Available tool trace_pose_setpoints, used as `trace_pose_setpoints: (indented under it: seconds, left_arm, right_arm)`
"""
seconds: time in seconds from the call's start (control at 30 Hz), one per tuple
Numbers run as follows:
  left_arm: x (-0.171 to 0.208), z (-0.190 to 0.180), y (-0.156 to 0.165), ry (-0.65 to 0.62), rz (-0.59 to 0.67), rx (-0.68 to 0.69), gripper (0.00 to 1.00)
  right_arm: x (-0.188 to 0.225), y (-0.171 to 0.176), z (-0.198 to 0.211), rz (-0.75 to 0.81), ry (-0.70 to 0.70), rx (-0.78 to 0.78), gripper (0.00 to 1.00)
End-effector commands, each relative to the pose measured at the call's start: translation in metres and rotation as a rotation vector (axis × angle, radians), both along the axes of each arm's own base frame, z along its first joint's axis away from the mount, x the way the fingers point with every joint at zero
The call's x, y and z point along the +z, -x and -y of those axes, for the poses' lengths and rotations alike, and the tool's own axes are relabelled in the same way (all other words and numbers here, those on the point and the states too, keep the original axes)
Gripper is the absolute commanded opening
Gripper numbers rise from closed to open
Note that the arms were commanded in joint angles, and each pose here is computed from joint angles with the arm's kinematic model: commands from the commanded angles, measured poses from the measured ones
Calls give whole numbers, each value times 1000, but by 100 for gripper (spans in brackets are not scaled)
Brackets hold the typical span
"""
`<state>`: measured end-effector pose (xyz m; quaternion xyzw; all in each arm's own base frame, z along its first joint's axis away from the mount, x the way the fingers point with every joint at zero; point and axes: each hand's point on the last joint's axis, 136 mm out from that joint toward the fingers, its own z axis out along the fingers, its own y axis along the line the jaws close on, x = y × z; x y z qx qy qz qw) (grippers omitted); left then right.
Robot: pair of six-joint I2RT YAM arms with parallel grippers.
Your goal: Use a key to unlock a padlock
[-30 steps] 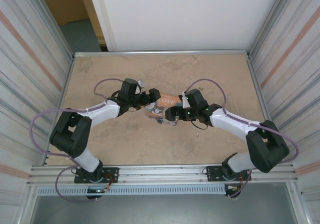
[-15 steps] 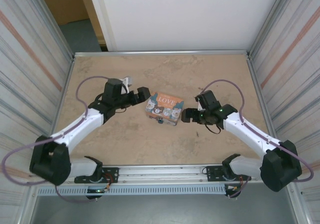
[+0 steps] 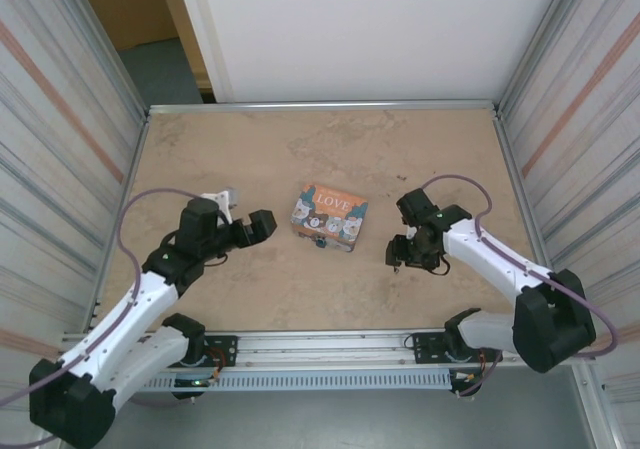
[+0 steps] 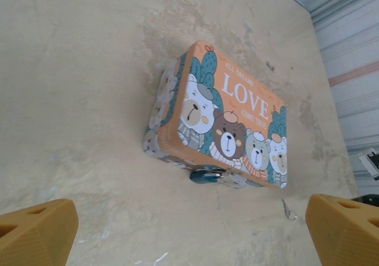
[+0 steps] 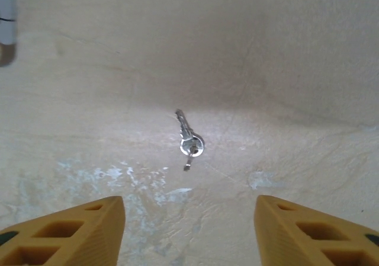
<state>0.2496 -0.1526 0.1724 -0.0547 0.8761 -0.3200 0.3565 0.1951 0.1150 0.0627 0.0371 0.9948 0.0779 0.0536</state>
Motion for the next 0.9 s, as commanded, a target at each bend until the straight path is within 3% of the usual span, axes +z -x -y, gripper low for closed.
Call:
trace_pose_setpoints:
  seconds: [0.0,0.3,0.87]
  left_arm:
    - [-15,-24,10,-91,-9,60,99]
    - [-22,-44,18,-105,-10,113,99]
    - [-21,-49,18,-128,-13,113,99]
  right_arm:
    - [-11,11,2,-84,10,-18,53]
    - [-28,0,-5,-121,22,-29,41]
    - [-52,-10,-12,-157,26,-28,23]
